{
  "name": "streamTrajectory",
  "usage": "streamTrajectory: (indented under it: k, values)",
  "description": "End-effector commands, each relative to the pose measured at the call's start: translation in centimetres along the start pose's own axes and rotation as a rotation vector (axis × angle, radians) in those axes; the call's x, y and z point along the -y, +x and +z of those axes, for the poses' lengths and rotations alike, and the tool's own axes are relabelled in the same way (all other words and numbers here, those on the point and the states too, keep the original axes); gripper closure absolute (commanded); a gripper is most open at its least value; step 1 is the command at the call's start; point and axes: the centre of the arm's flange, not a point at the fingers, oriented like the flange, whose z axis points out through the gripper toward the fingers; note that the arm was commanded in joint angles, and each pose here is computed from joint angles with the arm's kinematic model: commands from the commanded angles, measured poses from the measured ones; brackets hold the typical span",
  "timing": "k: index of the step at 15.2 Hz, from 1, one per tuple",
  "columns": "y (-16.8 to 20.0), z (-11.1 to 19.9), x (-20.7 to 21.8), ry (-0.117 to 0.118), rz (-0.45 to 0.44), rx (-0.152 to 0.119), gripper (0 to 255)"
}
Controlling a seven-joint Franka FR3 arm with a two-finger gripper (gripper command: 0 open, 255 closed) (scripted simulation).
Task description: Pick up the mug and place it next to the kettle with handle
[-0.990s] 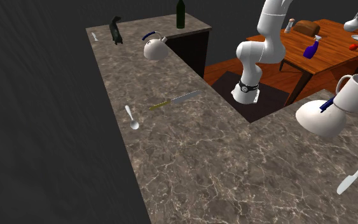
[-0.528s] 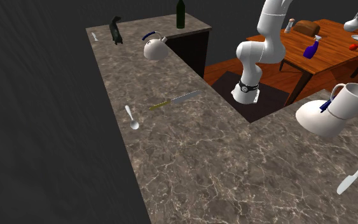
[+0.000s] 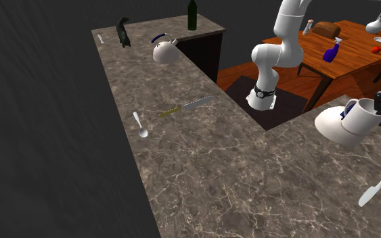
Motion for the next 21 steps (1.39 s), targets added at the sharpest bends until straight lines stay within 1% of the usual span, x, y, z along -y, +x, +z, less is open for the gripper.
streamTrajectory:
  k: [1,21]
  values:
    - [-0.1,1.1,0.0,0.001,0.0,0.0,255]
    - [0.1,11.6,0.6,0.001,0.0,0.0,255]
